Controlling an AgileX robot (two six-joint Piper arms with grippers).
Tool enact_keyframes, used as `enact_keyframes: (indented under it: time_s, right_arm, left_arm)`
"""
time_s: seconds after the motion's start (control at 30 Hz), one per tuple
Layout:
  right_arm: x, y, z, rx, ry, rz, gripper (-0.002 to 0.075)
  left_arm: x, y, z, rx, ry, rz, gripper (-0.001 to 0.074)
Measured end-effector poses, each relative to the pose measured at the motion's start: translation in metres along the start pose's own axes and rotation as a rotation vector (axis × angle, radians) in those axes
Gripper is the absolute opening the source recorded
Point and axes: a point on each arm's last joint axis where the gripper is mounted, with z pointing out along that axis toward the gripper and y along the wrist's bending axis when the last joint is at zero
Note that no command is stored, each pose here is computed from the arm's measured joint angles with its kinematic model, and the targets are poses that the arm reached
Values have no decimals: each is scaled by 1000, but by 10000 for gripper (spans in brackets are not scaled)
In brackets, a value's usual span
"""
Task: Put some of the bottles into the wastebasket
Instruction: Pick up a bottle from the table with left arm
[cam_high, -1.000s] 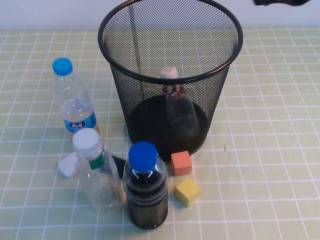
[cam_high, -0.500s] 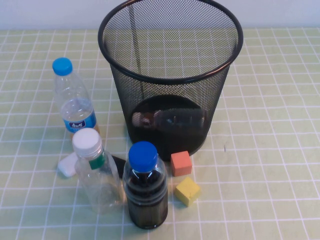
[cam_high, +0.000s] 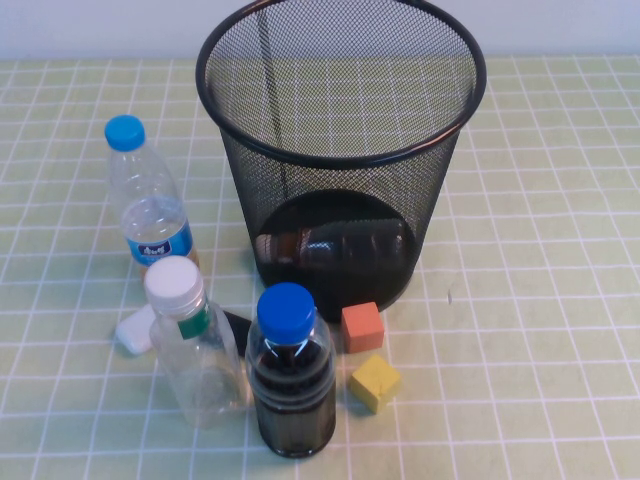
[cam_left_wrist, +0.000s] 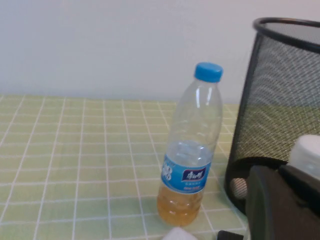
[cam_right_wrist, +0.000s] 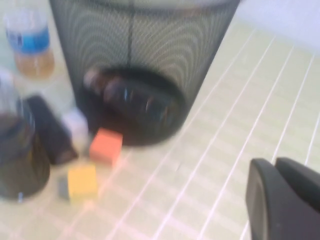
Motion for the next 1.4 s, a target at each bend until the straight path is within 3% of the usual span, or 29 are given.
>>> enact_keyframes:
  time_s: [0.17,0.57,0.93,1.23,1.4]
  right_arm:
    - [22,3,11,-7,73,-4,-7]
    - [44,9,17,-41,77,21,-7]
    - [80,16,8,-45,-10,46,-8]
    - [80,16,8,-47,-11,53,-8]
    - [80,16,8,-47,-11,53,-8]
  left_arm:
    - [-20,-11,0,82,26,122,-5]
    - [-77,-31,36,269,214,253,-4]
    - [-87,-46,76,466,382,322,-4]
    - [-95,-50,93,461,337,271,-4]
    - [-93,-50,99,476,416,296,-4]
